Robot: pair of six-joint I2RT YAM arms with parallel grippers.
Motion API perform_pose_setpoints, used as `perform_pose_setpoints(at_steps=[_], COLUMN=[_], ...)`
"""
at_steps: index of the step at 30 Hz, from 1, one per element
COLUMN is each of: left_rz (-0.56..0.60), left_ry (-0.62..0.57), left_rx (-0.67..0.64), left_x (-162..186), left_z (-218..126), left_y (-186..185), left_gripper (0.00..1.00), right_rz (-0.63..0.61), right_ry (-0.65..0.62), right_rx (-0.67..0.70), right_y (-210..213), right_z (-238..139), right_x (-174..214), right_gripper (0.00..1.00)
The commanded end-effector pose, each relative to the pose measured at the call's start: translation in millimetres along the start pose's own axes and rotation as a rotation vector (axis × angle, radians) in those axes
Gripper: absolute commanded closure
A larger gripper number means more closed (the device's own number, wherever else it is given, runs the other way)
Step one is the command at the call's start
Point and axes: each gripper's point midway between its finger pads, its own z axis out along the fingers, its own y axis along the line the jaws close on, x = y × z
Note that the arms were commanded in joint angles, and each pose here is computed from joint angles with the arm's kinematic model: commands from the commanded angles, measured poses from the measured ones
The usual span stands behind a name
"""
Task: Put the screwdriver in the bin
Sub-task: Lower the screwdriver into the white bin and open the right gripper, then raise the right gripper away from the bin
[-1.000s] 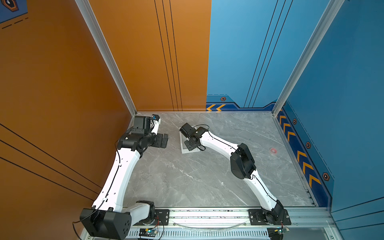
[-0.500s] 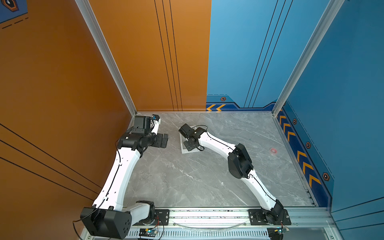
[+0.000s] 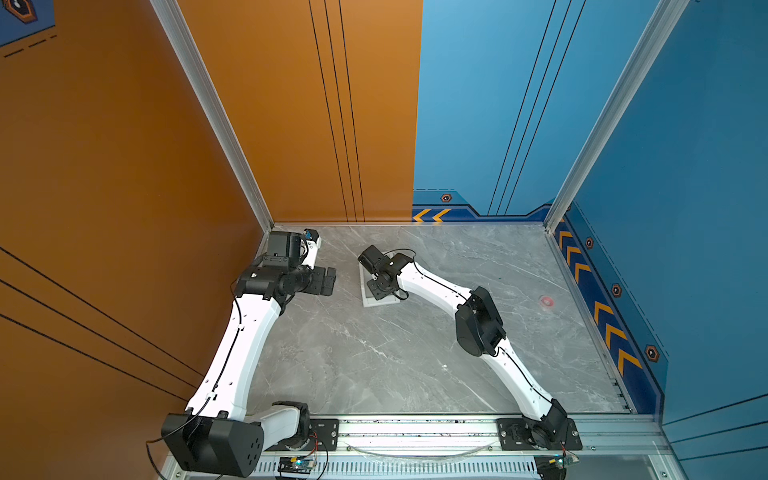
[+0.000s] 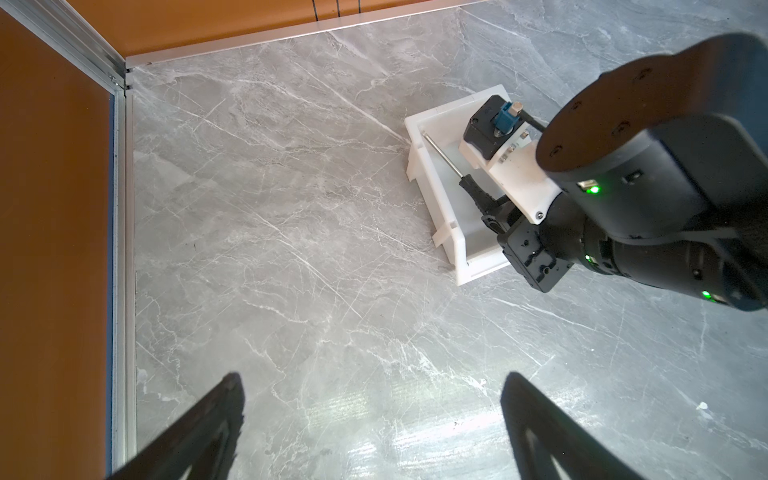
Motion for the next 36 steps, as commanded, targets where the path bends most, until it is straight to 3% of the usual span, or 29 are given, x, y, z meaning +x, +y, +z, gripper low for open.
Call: perform_pose_setpoints(at_steps=[1, 8, 22, 30, 36], left_rz=[-0.021, -0.021, -0.023, -0.014, -0.007], left_ry=[0.008, 0.011, -0.002, 0.008, 0.027], left_rx=[0.013, 0.012, 0.004, -0.008, -0.039], left_x=[0, 1, -1, 1, 5], left_z=[-1, 0, -4, -1, 4], left_y=[-1, -1, 1, 4, 9], left_gripper=[0.02, 0.02, 0.02, 0.02, 0.02], right_rz=[0.006, 0.01, 0.026, 0.1, 0.186], right_ry=[0.021, 0.024, -0.011, -0.185, -0.294], right_rx=[-0.012, -0.015, -0.009, 0.002, -0.032], right_y=[-1, 0, -6, -31, -52], right_z=[6, 9, -4, -77, -142], right_x=[3, 3, -9, -61, -83], right_gripper=[0.78, 0.76, 0.61, 0.43, 0.39])
